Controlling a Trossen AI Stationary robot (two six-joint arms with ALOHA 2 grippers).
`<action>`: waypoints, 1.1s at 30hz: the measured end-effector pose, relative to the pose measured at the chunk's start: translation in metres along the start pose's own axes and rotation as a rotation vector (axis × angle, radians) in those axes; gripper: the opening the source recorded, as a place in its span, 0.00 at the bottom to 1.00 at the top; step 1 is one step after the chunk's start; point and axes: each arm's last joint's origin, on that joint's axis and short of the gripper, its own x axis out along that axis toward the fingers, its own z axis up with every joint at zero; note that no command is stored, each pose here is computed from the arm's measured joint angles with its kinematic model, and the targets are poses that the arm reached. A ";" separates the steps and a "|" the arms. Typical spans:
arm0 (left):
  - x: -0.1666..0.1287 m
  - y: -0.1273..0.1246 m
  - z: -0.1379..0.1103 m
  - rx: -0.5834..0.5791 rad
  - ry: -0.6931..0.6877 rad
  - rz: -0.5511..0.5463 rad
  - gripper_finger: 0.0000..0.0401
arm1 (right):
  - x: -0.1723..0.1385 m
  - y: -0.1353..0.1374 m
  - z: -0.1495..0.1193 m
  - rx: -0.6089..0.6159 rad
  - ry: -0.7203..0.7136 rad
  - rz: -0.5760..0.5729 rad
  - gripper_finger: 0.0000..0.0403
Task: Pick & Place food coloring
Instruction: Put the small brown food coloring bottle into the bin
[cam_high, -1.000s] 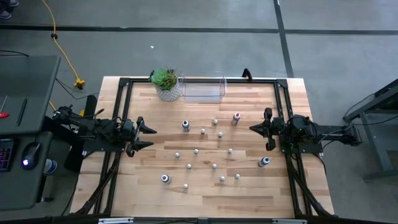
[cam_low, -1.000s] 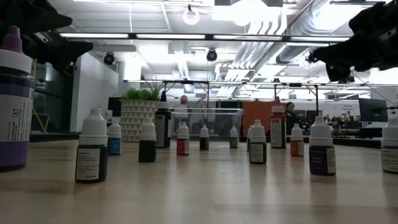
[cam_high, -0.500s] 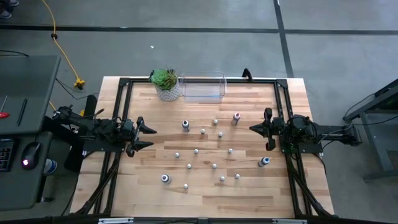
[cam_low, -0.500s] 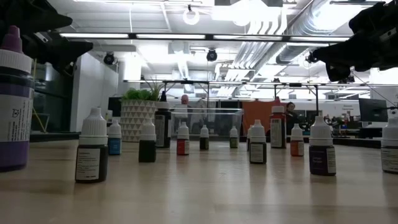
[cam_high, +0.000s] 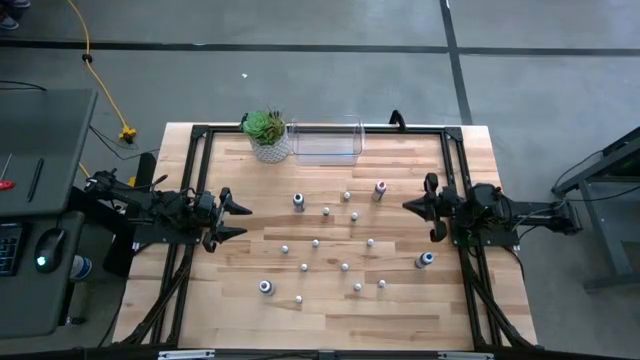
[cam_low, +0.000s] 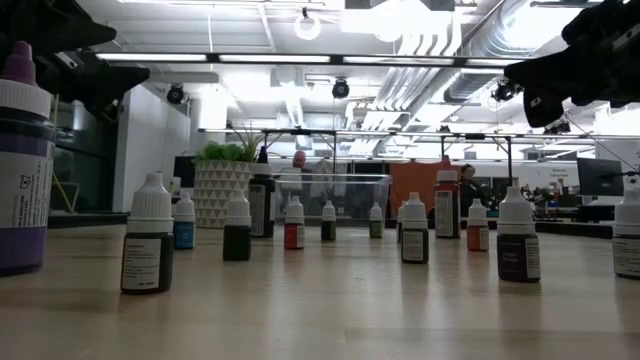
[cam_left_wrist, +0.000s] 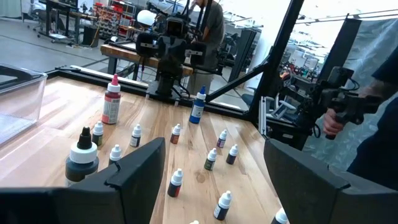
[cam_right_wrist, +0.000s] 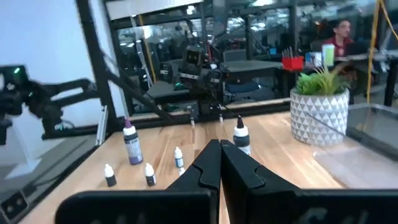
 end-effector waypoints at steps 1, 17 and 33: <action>0.000 0.000 0.000 0.000 0.000 0.000 0.68 | 0.000 0.000 0.000 -0.010 0.001 0.009 0.00; 0.000 0.000 0.000 0.000 0.000 0.001 0.68 | 0.014 0.002 0.040 -0.084 0.139 -0.087 0.00; 0.000 0.000 0.000 0.000 0.000 0.000 0.68 | 0.088 0.012 0.131 0.048 0.530 -0.097 0.00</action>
